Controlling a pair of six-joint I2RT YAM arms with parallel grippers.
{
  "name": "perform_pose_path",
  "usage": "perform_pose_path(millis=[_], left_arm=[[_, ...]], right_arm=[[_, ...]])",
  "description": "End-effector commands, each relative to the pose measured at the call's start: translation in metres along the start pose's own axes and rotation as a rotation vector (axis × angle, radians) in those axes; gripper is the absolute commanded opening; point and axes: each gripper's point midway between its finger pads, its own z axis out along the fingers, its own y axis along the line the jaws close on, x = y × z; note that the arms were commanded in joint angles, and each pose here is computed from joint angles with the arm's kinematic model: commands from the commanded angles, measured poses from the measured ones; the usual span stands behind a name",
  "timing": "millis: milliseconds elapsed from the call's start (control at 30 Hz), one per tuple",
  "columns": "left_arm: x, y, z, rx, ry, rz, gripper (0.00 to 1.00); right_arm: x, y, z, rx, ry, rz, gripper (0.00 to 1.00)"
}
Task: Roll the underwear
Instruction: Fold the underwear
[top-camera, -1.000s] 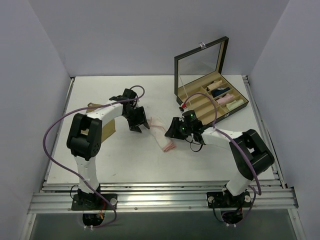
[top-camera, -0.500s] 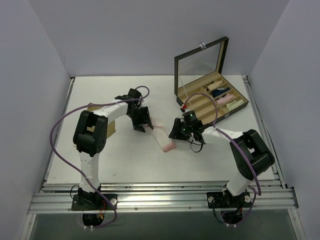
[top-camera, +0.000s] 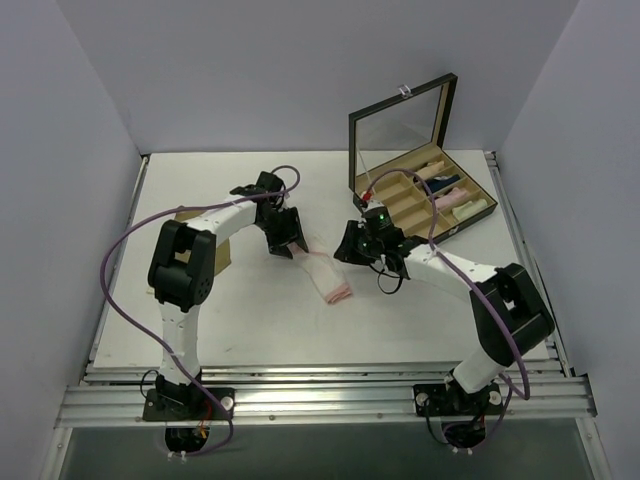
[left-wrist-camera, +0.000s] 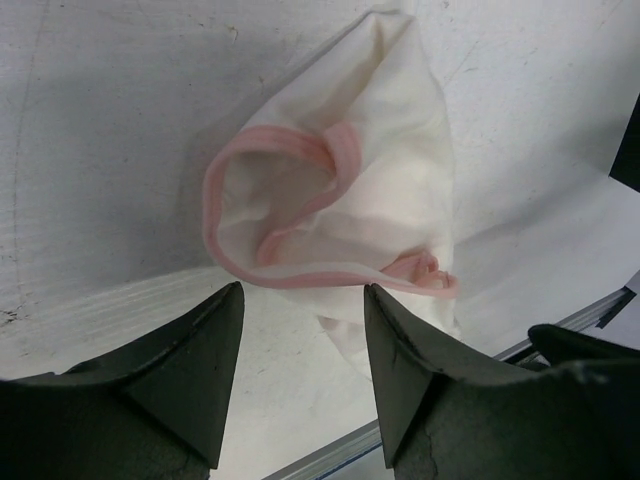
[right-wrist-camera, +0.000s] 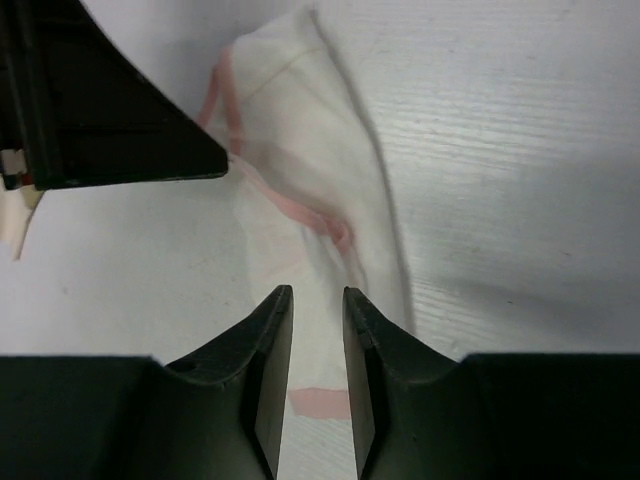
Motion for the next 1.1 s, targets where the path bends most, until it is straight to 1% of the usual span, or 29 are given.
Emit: perform_pose_path(millis=[0, 33, 67, 133, 200, 367, 467, 600, 700, 767, 800, 833, 900, 967, 1067], left_arm=[[-0.013, -0.029, -0.023, 0.075, -0.055, 0.049, 0.59], [-0.013, -0.030, -0.022, 0.084, -0.053, 0.049, 0.58], [-0.012, -0.031, -0.021, 0.093, -0.049, 0.049, 0.57], [-0.011, -0.033, -0.018, 0.104, -0.049, 0.050, 0.51], [-0.012, -0.030, -0.013, 0.096, -0.049, 0.048, 0.50], [-0.015, -0.017, 0.010, 0.063, -0.041, 0.052, 0.48], [-0.015, -0.006, 0.025, 0.027, -0.011, 0.056, 0.48], [-0.021, -0.002, 0.031, 0.002, -0.007, 0.080, 0.48], [-0.027, -0.002, 0.029, 0.000, -0.018, 0.106, 0.49], [-0.035, -0.009, 0.022, 0.013, -0.038, 0.121, 0.49], [-0.037, -0.012, 0.018, 0.024, -0.047, 0.132, 0.52], [-0.042, -0.020, 0.010, 0.042, -0.070, 0.146, 0.53], [-0.050, -0.034, -0.003, 0.078, -0.103, 0.169, 0.54], [-0.054, -0.046, -0.021, 0.101, -0.132, 0.183, 0.57], [-0.052, -0.052, -0.042, 0.106, -0.162, 0.190, 0.60]], right_arm=[[-0.007, 0.038, -0.004, -0.160, -0.007, -0.034, 0.23], [-0.003, 0.043, -0.002, -0.189, 0.008, -0.025, 0.22], [0.004, 0.052, 0.003, -0.259, 0.040, -0.025, 0.22], [0.015, 0.051, 0.009, -0.293, 0.077, -0.002, 0.22], [0.026, 0.053, 0.018, -0.358, 0.114, 0.017, 0.21], [0.058, 0.032, 0.037, -0.368, 0.173, 0.077, 0.21], [0.076, 0.023, 0.039, -0.370, 0.207, 0.096, 0.21], [0.091, 0.015, 0.038, -0.361, 0.248, 0.089, 0.21], [0.089, 0.017, 0.034, -0.362, 0.252, 0.081, 0.21], [0.081, 0.021, 0.027, -0.351, 0.245, 0.072, 0.21], [0.069, 0.028, 0.025, -0.354, 0.221, 0.058, 0.22], [0.068, 0.025, 0.021, -0.323, 0.231, 0.050, 0.22], [0.041, 0.034, 0.016, -0.303, 0.165, 0.023, 0.22], [0.031, 0.030, 0.013, -0.251, 0.148, 0.006, 0.22], [0.017, 0.027, 0.019, -0.205, 0.117, -0.025, 0.22]])
